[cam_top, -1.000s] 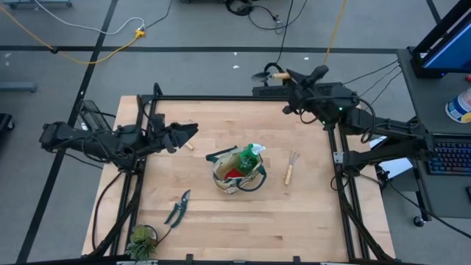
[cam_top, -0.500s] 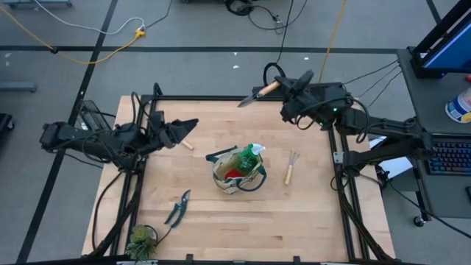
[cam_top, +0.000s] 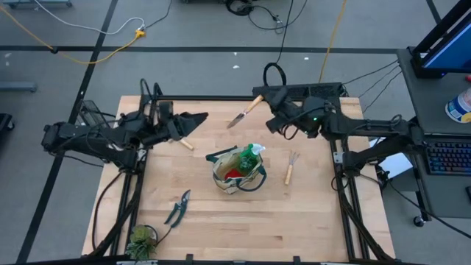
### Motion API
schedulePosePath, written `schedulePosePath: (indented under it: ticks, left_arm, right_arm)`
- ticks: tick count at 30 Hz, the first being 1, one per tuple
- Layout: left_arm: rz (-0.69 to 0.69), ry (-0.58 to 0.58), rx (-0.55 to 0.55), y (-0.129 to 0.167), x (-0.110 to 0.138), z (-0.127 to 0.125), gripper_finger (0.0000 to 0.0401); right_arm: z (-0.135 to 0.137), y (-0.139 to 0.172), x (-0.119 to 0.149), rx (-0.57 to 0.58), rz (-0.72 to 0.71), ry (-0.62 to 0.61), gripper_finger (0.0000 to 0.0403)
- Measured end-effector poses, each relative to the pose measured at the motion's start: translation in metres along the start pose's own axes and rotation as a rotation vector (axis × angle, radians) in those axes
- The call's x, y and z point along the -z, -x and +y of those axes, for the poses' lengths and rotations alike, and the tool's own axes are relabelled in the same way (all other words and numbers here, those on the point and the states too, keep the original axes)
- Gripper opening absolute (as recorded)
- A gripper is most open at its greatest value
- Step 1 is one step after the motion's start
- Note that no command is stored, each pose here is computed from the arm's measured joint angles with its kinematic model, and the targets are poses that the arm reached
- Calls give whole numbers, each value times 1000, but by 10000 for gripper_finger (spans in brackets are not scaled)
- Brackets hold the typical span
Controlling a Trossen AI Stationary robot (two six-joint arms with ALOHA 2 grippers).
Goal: Pick & Place Garden tools in Gardening bag
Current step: Put the right trowel into the gardening bag
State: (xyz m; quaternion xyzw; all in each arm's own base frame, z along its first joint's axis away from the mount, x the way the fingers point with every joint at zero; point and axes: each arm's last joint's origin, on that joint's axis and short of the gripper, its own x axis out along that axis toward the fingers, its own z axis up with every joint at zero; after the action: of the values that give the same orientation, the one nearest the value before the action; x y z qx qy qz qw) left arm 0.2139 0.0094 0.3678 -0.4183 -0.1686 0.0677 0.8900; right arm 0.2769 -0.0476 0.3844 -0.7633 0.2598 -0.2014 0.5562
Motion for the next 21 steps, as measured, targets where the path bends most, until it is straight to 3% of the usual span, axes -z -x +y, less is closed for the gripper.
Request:
schedulePosePath:
  ticks: [14, 21]
  left_arm:
    - [273, -8, -156, -52, -26, -7, 310]
    - [420, 35, -124, -81, -25, 2, 310]
  right_arm:
    - [2, -2, -36, 36, -94, 130, 62]
    - [-1, 6, -46, 51, -134, 140, 61]
